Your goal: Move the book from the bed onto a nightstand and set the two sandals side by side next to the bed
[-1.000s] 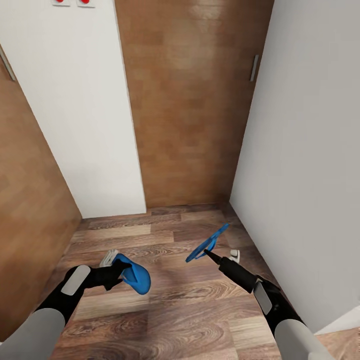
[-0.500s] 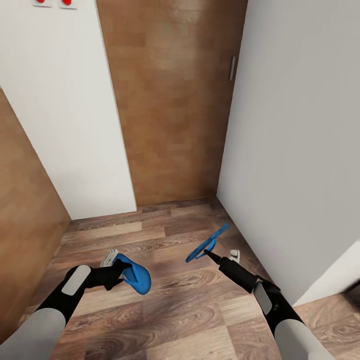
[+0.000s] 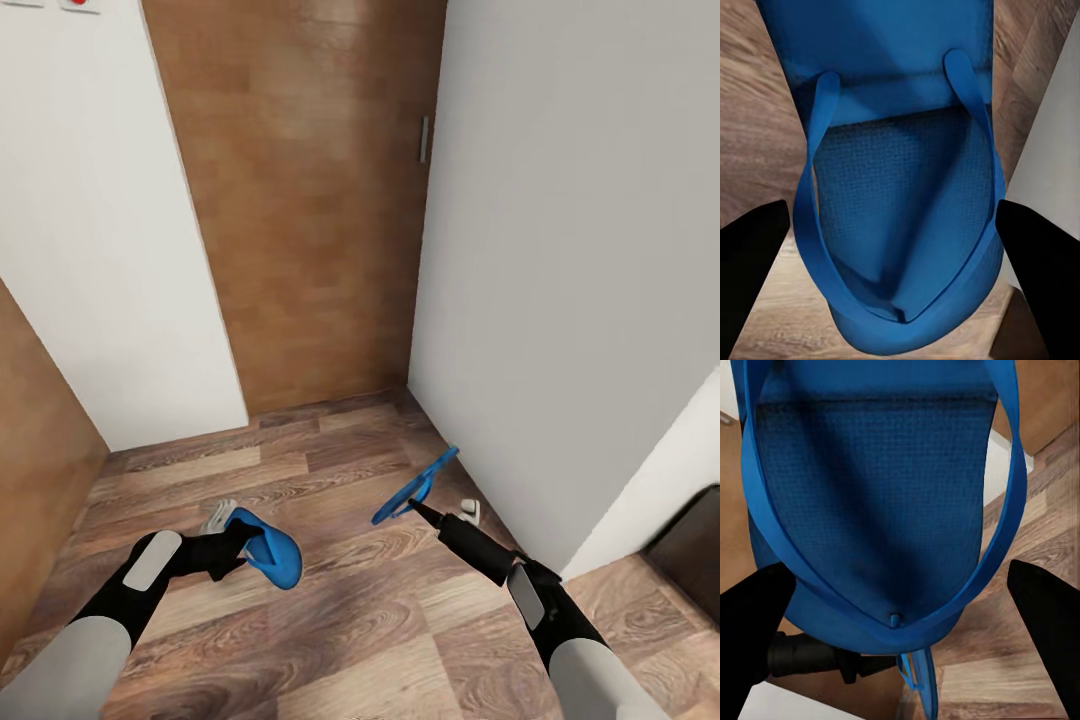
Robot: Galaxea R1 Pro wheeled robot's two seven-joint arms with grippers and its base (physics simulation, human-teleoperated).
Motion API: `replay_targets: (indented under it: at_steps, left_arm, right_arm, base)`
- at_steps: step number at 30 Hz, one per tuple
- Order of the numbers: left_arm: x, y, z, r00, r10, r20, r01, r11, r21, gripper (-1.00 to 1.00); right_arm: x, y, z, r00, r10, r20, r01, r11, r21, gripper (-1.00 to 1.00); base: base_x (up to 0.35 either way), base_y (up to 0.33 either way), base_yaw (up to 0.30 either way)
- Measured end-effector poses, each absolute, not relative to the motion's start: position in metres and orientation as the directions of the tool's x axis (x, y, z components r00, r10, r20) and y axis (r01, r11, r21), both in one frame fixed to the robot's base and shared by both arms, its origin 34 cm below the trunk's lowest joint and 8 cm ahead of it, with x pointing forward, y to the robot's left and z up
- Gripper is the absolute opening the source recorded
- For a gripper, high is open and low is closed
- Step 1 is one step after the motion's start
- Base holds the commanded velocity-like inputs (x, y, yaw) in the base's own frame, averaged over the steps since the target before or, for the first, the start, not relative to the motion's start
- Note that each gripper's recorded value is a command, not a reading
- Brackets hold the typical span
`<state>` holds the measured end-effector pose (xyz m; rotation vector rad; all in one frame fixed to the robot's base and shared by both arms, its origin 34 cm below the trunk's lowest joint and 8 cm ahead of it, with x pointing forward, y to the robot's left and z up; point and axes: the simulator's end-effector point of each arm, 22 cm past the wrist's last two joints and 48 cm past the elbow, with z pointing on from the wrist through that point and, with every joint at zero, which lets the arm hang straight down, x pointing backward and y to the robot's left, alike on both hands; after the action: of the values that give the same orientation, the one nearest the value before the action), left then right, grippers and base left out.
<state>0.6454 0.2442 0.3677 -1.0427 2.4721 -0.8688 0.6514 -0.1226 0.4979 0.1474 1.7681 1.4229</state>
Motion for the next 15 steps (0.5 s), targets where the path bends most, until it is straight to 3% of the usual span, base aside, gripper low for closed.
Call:
replay_targets:
  at_steps: [6,15]
  left_arm:
    - [0.6454,0.2443,0.3678,-0.682,-0.729,-0.055,-0.534,0.549,-0.643,-1.00]
    - [0.6449,0.2446,0.3672,-0.682,-0.729,-0.055,-0.535,0.549,-0.642,-1.00]
  right_arm:
    - [0.6513,-0.1224,0.4978,-0.641,0.559,-0.526,-0.394,0.348,0.851,-1.00]
    - [0.6513,-0.1225,0.4980,-0.641,0.560,-0.525,-0.394,0.348,0.851,-1.00]
  base:
    - [-0.146,0.000,-0.219]
    - [-0.021,0.000,-0.222]
